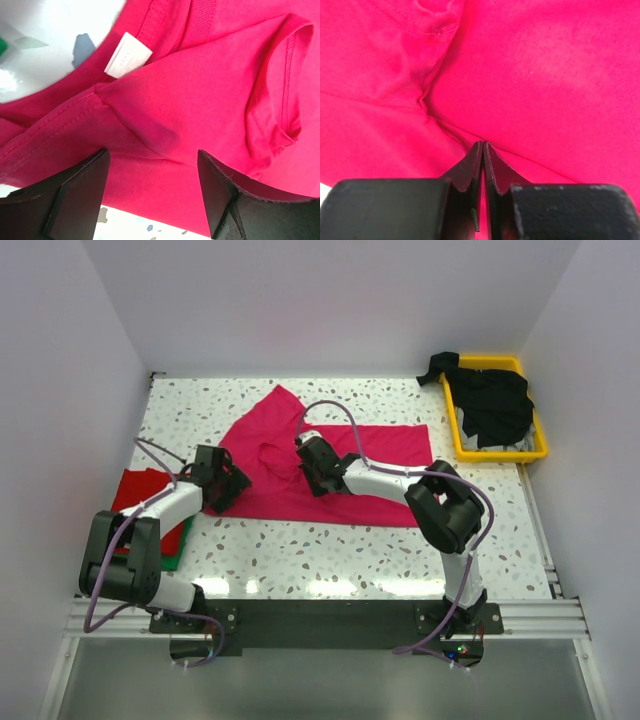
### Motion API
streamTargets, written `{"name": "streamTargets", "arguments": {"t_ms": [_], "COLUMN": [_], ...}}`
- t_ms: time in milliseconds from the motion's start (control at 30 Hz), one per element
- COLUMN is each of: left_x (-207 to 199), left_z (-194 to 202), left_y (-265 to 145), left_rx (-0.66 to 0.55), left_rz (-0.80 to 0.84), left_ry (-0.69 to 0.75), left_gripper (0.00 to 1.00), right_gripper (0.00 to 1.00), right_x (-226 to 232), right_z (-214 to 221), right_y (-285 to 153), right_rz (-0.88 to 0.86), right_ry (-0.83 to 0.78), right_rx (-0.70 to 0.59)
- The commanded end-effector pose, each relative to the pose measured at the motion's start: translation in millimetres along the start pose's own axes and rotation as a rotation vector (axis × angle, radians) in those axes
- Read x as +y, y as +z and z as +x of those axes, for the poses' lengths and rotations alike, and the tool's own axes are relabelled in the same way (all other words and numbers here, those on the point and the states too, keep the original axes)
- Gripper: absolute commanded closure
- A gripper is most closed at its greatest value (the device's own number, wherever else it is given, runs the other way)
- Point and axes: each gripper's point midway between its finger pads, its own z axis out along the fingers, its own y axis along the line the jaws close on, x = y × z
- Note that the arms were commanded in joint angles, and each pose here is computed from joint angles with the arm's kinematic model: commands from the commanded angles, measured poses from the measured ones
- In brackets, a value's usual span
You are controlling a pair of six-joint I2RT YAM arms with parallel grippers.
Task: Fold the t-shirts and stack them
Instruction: Fold the tshirt
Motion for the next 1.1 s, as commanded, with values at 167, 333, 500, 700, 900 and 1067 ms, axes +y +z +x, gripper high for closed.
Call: {"name": "streamTargets", "arguments": {"t_ms": [167, 333, 500, 700, 900, 1067], "left_x": [21.7, 38.0, 37.5, -10.2, -91.0, -145.6], "left_z": [-7.3, -5.7, -10.5, -43.2, -117.3, -168.6], "left_y": [-9.4, -15.8, -22.7, -49.6, -83.1, -72.9], "left_rx": [-0.062, -0.086, -0.104, -0.169, -0.333, -0.404], "left_rz": [-0.085, -0.125, -0.125, -0.001, 0.130, 0.153], "left_ry": [-0.008, -0.010, 0.005, 0.013, 0.013, 0.087], "left_gripper": [0.24, 0.23, 0.23, 0.23, 0.23, 0.24], "right_gripper": [0.76, 0.59, 0.53, 0.51, 0.50, 0.49], "right_x": [-6.0, -24.3, -62.6, -106.9, -137.7, -170.0], "right_z": [-30.4, -32.1, -33.4, -55.1, -93.2, -117.0], "right_y": [-23.9, -34.0, -40.7, -54.1, -63.3, -69.0], "right_rz": [0.011, 0.021, 0.035, 0.043, 0.011, -0.006], "right_ry": [0.043, 0.116, 0.275, 0.446, 0.566, 0.645], "right_rx": [-0.090, -0.107, -0.126, -0.187, -0.270, -0.329]}}
